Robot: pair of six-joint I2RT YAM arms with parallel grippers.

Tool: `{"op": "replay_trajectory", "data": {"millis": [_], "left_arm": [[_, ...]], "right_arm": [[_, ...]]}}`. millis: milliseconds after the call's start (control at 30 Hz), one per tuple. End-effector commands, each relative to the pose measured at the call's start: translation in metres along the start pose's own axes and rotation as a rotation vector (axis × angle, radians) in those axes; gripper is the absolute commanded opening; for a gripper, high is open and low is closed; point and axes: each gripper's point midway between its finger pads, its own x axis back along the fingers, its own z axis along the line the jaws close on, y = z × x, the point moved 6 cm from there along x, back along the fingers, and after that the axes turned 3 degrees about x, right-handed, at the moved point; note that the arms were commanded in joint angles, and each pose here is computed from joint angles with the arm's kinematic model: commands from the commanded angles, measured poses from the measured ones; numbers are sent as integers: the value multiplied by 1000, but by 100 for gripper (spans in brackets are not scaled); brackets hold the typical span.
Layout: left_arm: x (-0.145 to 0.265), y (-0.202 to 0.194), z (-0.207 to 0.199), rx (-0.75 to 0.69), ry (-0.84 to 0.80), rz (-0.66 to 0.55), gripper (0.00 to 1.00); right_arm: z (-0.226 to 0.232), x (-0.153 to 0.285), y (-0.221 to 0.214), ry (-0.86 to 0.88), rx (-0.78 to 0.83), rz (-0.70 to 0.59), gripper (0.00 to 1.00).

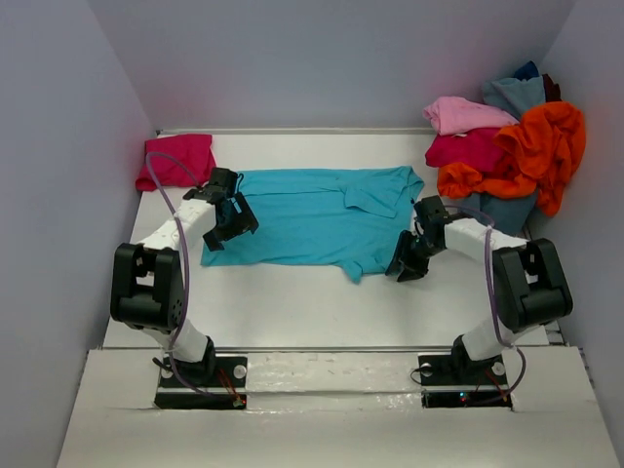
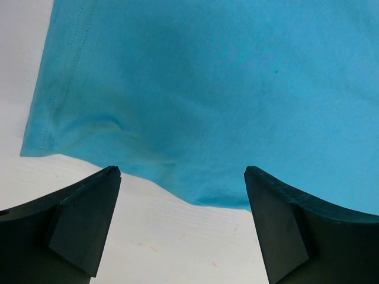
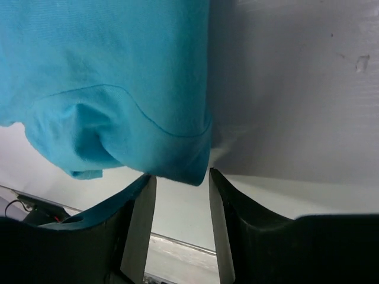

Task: Fold and stack the t-shirts
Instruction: Fold the tshirt

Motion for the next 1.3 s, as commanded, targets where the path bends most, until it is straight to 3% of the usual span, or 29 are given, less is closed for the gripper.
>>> {"op": "replay_trajectory", "data": {"millis": [0,67,267,400,800,967,1133,1267], "left_arm": [[1,5,-6,-10,-15,-10,98],[0,5,-6,-11,-14,-9,98],[-2,6,-6,-16,-6,-6,98],[-3,6,-7,-16,-7,-3,98],[-12,7,-10,-22,5,12,98],[-13,10,-16,-34,-1,10,97],[-15,10,-17,-41,2,14,97],[-19,8,-17,-40,3,27,97]], "right_arm": [[5,-11,6,35,1,-16,37],[7,-10,9,37,0,-22,36],[16,4,18,17,24,-61,13],[23,16,24,13,41,-85,7],[46,72,44,-14,121,-214,7],[48,61,55,-30,120,-186,7],[43,37,61,-41,108,-147,13],[42,14,74,-64,98,-127,7]]}}
